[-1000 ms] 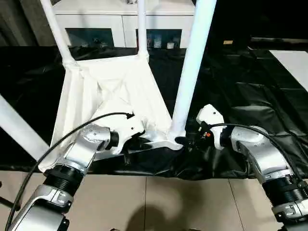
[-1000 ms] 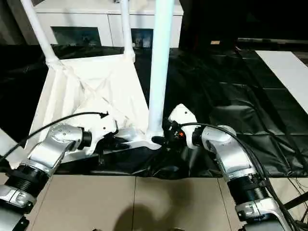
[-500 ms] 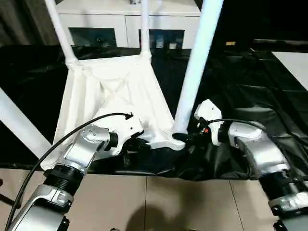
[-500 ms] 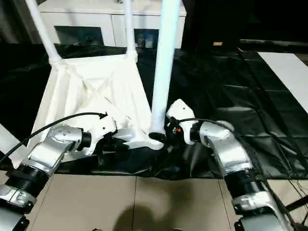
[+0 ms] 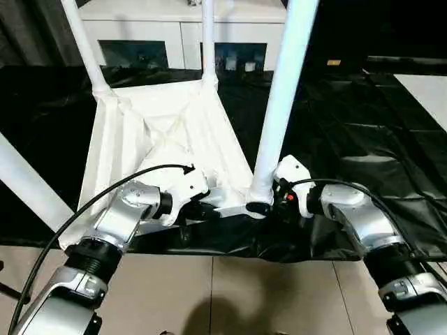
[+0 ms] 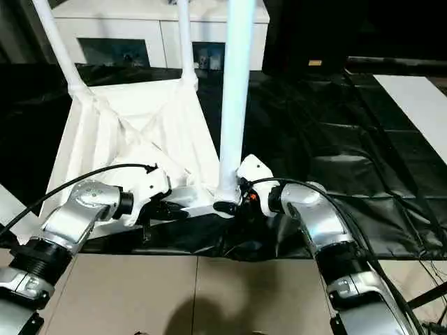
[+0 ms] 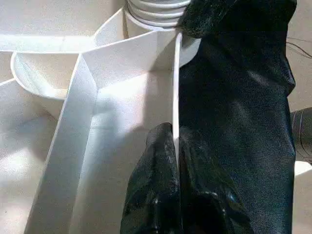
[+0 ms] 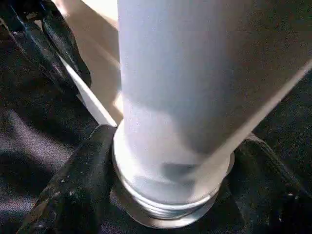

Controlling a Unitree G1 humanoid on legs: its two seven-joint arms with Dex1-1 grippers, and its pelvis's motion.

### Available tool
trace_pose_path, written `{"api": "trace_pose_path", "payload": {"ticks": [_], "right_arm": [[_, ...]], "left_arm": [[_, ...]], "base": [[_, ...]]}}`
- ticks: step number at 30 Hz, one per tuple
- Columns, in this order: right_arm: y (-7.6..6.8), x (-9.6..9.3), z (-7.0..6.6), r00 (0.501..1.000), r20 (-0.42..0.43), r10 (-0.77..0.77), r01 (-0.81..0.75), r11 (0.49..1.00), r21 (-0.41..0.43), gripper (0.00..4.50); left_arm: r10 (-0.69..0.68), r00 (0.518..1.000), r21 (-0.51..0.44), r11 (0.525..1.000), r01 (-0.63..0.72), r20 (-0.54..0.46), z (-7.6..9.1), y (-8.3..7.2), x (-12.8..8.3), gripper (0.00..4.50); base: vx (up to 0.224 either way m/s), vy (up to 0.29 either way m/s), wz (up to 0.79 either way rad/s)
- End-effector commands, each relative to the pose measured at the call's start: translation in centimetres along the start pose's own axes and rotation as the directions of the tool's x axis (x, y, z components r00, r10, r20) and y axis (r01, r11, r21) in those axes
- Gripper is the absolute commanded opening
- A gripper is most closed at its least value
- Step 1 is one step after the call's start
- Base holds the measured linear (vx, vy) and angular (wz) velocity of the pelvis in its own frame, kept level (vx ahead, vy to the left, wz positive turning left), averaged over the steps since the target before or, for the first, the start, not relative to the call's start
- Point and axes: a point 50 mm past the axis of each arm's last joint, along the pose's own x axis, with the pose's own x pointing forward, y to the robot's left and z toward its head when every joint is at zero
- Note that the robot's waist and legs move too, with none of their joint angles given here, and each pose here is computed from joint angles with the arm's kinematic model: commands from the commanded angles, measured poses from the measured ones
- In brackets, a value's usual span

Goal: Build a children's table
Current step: Rotate leg to tighten

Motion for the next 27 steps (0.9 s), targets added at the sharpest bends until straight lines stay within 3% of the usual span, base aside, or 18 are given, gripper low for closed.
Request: {"api": "trace_pose_path", "payload": {"ticks": [1,9,13,14,19,24,27], "right_arm": [[-0.6,0.0,0.9,1.0,0.008,-0.01,0.01,0.999,-0.031,2.99],[-0.7,0.1,0.8,0.999,0.031,-0.01,0.01,1.0,-0.002,2.75],[-0.8,0.6,0.0,0.989,0.065,-0.131,0.122,0.985,0.122,2.75],[-1.0,1.3,-0.6,0.964,0.059,-0.26,0.243,0.948,0.206,2.75],[-0.4,2.5,-1.6,0.902,0.011,-0.432,0.407,0.858,0.313,2.74],[0.8,4.4,-2.5,0.796,-0.081,-0.599,0.593,0.747,0.301,2.74],[1.5,5.7,-2.1,0.779,-0.096,-0.62,0.621,0.739,0.261,2.74]], "left_arm": [[-0.046,0.998,-0.044,0.998,0.044,-0.032,-1.2,-0.7,0.6,0.0],[-0.054,0.998,-0.048,0.997,0.053,-0.022,-1.2,-0.8,0.5,0.0],[0.004,0.999,-0.083,0.997,-0.001,0.034,-0.8,-0.7,1.0,0.0],[0.053,0.997,-0.107,0.993,-0.047,0.054,-0.5,-0.6,1.5,0.0],[0.163,0.984,-0.172,0.974,-0.149,0.075,0.3,-0.3,3.1,0.0],[0.33,0.943,-0.275,0.911,-0.306,0.044,1.6,0.5,5.5,0.0],[0.349,0.937,-0.269,0.901,-0.34,-0.017,1.5,0.4,6.4,0.0]], "base": [[0.0,0.0,0.0],[0.0,0.0,0.0],[0.0,0.0,0.0],[0.0,0.0,0.0],[0.0,0.0,0.0],[0.0,0.0,0.0],[0.0,0.0,0.0]]}}
